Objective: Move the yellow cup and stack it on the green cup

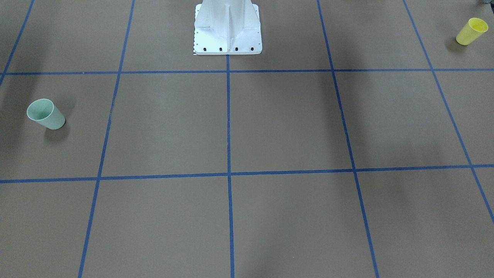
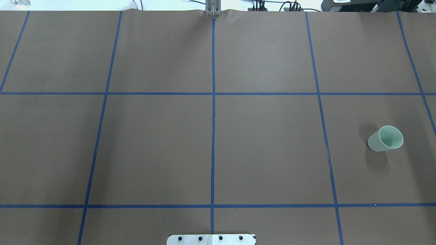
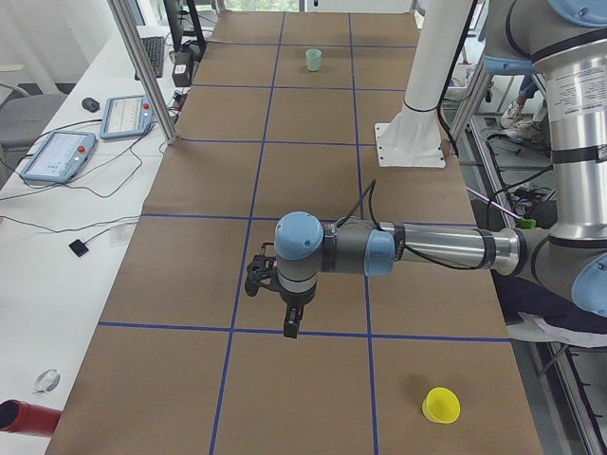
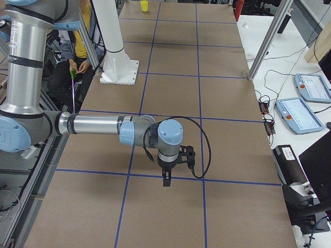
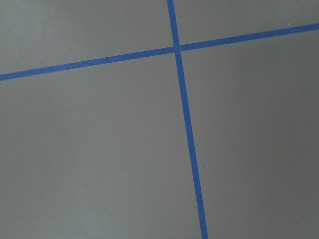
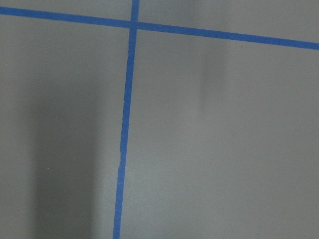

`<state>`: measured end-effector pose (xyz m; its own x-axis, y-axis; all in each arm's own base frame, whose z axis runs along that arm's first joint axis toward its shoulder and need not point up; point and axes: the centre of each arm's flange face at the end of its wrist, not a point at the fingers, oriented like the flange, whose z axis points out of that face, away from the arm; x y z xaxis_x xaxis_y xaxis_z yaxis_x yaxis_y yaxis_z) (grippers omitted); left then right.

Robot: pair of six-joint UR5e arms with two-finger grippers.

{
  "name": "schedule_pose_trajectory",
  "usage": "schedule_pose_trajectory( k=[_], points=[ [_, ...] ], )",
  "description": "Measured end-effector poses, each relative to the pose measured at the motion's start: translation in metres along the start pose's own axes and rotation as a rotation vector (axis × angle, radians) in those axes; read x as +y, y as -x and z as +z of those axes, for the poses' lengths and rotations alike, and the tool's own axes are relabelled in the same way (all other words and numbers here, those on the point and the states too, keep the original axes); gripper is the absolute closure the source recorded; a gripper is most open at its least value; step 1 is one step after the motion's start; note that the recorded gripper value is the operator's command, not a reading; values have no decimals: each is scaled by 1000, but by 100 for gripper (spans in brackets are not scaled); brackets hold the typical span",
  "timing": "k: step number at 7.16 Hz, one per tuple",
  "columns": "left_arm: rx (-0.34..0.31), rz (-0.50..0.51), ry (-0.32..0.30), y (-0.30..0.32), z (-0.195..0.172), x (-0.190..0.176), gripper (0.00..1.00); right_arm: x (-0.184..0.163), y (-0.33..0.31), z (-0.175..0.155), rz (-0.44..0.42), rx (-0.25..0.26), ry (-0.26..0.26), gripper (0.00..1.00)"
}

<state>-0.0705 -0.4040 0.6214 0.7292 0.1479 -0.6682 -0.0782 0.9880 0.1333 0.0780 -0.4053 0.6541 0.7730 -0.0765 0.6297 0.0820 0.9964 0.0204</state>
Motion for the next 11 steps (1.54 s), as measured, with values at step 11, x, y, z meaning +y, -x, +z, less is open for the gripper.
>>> schedule_pose_trajectory(
  k=[11],
  points=[
    [-23, 130, -150, -19, -27, -45, 0, -3, 3, -4, -6, 1, -10, 0]
  ],
)
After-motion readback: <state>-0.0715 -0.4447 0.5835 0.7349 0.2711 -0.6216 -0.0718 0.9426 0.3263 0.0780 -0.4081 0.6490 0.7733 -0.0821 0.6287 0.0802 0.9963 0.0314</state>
